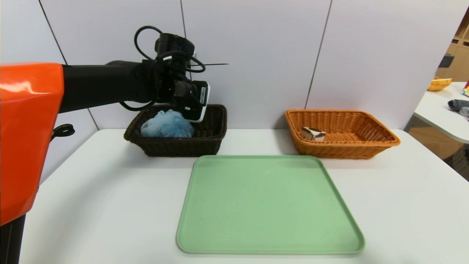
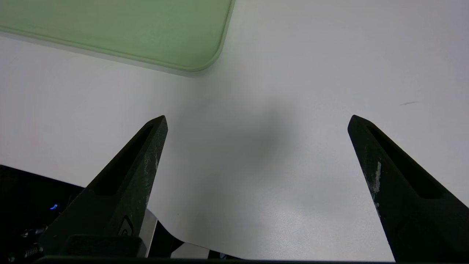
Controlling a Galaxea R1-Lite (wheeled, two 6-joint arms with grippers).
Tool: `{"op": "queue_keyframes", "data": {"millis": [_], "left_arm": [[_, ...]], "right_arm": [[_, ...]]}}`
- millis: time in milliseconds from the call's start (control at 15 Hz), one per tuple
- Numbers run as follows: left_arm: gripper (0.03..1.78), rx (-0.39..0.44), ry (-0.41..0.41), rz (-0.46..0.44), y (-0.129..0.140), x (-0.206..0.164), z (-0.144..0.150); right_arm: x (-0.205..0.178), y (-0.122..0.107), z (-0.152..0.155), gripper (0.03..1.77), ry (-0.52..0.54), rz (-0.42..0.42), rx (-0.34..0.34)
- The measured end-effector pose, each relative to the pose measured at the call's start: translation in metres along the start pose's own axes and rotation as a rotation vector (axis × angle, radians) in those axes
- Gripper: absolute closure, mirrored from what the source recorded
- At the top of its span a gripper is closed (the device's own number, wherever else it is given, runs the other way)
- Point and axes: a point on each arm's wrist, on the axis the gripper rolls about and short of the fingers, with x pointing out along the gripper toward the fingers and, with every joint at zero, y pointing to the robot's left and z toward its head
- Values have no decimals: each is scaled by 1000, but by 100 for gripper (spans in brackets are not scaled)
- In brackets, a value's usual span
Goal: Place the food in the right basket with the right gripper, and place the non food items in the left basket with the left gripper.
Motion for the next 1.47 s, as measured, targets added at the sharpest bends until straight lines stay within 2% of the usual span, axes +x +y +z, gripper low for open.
{"op": "queue_keyframes", "data": {"millis": [133,533,867,1000,1267,1467], "left_arm": [[98,-10,-2,25,1,2,-1],[52,-13,8,26,0,2,-3],[33,-31,22,27,2,-14,2],[28,-21,99,35,10,-41,-1],[21,20,267,66,33,-117,-23],[18,27,266,126,55,-189,-49]], "right_arm": [[0,0,1,10,1,-2,-1],[2,0,4,10,5,2,-8],[0,0,11,10,-24,-17,1],[1,0,19,10,-59,-24,-2],[10,-1,28,10,-33,-65,-8],[14,-1,29,10,-9,-62,-22]]}}
